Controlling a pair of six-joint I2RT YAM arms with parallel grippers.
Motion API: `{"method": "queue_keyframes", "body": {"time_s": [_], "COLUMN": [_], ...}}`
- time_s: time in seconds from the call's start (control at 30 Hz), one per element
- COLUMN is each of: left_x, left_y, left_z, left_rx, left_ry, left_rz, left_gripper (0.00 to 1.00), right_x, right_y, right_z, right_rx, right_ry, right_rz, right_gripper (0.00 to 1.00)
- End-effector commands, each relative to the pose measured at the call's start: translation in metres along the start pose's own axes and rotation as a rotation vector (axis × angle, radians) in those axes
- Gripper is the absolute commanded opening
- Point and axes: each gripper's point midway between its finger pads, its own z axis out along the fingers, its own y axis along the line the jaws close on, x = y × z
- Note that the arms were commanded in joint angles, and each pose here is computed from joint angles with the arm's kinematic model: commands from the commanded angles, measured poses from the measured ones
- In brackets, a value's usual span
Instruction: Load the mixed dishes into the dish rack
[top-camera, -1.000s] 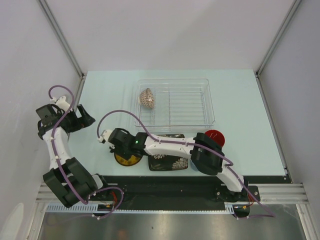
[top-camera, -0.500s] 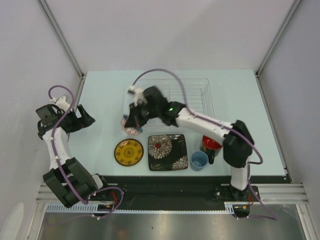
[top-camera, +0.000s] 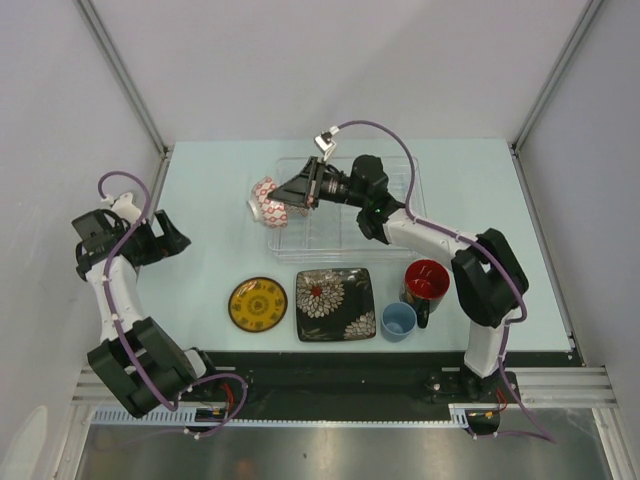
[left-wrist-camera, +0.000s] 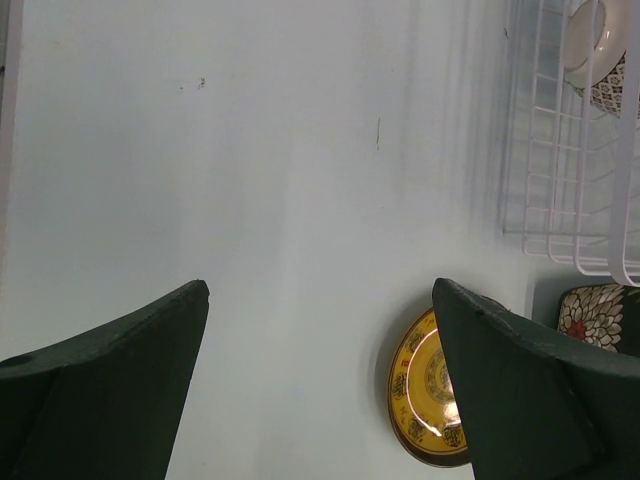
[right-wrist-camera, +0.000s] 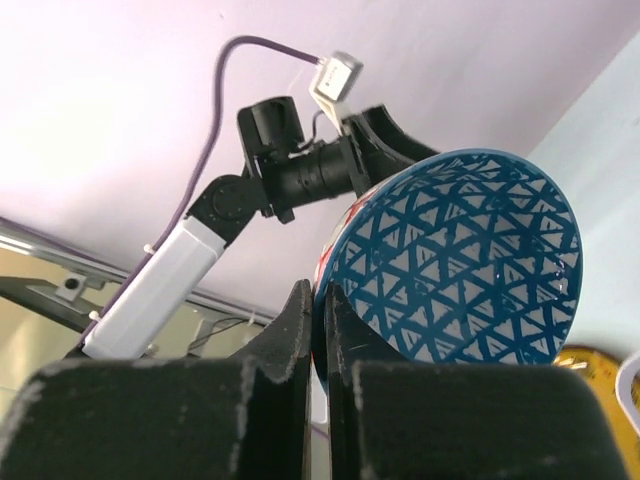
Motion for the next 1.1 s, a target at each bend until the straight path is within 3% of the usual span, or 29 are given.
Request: {"method": "queue_keyframes", "body": {"time_s": [0.0,0.7,1.07], "left_x": [-0.003,0.003,0.001], "left_y": [-0.001,-0.006,-0.01], "left_z": [-0.005,-0.007,-0.01], "left_rx": [0.005,0.022,0.03], "left_ry": [-0.028,-0.025,-0.035], "left_rz": [0.038,0.04,0.043], "left_gripper": [1.0,1.0,1.0], "right_x": [-0.002,-0.004,0.0], "right_y": [0.018,-0.096,-0.129], "right_z": [-0.006,-0.026,-0.028], "right_rx": [-0.123,0.174,0.294], "right_ry": [-0.034,-0.192,-0.238], "right_rz": [0.028,0.101,0.103], "right_gripper": [0.0,0.0,0.0]}}
